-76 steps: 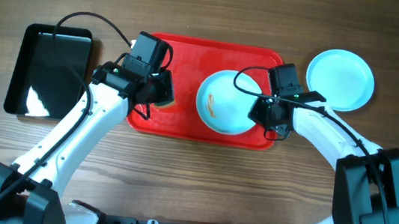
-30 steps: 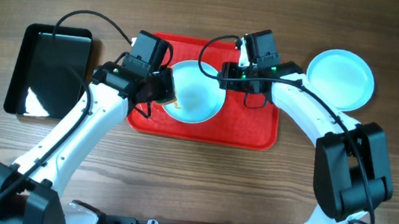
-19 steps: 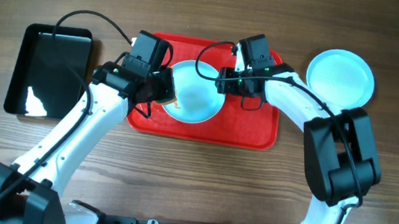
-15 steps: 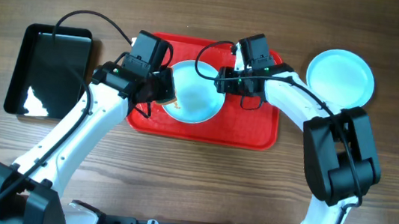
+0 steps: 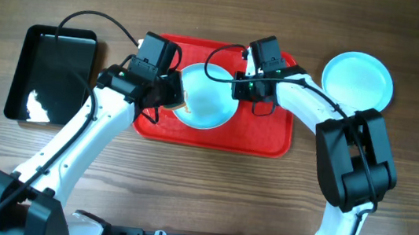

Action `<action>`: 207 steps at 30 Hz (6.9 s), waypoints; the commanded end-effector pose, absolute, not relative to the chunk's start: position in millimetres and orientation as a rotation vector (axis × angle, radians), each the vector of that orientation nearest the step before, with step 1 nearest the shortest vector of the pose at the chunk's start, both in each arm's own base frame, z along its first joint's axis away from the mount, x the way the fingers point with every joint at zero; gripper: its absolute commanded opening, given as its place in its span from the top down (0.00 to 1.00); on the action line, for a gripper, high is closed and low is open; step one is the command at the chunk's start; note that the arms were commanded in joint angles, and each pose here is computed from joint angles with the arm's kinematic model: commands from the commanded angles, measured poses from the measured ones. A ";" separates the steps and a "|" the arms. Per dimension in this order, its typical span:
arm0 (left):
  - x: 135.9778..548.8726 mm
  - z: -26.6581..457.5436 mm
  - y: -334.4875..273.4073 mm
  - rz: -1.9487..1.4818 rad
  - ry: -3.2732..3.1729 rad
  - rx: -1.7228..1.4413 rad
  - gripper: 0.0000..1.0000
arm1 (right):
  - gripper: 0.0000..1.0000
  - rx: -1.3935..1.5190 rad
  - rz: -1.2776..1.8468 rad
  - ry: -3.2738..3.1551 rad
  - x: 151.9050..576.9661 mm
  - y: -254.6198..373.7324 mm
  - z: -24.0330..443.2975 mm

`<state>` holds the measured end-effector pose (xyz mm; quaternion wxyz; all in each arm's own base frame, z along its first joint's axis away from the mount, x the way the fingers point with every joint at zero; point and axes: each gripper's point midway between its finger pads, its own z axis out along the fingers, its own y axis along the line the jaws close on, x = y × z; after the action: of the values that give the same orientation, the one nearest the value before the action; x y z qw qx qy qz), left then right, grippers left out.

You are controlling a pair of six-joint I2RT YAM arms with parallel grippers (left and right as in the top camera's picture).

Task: Clean dirty plates on tray and stack at the side
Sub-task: 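Scrub the last plate with the sponge while the right gripper holds it, then lift the last plate and stack it on the plates right of the tray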

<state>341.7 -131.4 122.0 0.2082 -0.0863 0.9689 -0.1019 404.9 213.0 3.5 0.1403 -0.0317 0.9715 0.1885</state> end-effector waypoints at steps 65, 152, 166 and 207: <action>382.2 -13.0 -131.2 0.168 2.751 -0.006 0.96 | 0.96 0.129 0.594 2.964 379.5 214.0 -16.7; 400.5 51.0 -168.8 -0.523 2.723 -0.181 0.96 | 0.96 0.174 0.568 2.963 381.0 210.9 -17.7; 388.2 -8.2 -143.0 -0.158 2.833 -0.188 0.96 | 0.96 0.170 0.569 2.966 380.3 211.0 -17.8; 417.6 117.9 -86.6 0.220 2.531 -0.270 0.96 | 0.96 0.187 0.305 2.898 402.6 184.0 19.5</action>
<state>418.7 -80.6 90.2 0.2686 -0.0762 0.9525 0.1214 381.2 208.8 3.7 0.0605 0.0551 0.9820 0.1702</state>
